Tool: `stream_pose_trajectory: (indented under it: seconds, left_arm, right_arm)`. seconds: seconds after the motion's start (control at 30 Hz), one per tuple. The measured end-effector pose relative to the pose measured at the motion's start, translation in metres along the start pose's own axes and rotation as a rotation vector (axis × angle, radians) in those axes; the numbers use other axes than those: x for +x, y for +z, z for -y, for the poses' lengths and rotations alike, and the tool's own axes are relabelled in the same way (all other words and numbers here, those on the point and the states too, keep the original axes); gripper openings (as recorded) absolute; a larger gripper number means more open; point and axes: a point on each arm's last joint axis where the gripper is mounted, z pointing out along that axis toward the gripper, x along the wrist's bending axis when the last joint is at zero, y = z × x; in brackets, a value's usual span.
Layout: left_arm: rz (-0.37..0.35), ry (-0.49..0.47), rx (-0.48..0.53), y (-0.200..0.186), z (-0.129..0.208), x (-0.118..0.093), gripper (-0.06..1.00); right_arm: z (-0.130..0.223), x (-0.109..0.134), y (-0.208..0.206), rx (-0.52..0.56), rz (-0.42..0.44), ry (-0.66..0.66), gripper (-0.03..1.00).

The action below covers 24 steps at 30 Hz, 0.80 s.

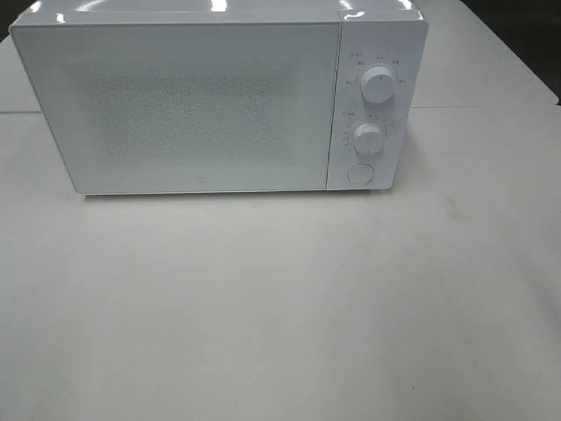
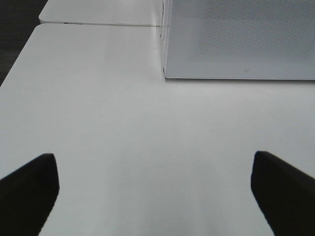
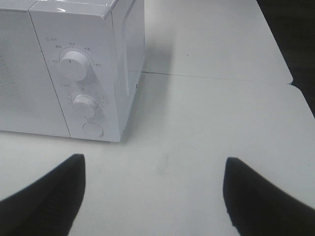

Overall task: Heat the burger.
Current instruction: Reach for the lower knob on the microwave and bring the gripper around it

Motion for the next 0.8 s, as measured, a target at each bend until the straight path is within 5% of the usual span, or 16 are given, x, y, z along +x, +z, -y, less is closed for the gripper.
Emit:
stream_pose_trajectory:
  seconds: [0.47,0.8]
  left_arm:
    - [0.000,0.000,0.000,0.000,0.000,0.000,0.98]
    - [0.000,0.000,0.000,0.000,0.000,0.000,0.98]
  right_arm:
    - [-0.009,0.004,0.071,-0.091,-0.030,0.017,0.75]
    - [0.024,0.007,0.104,-0.113,-0.045,0.000,0.75]
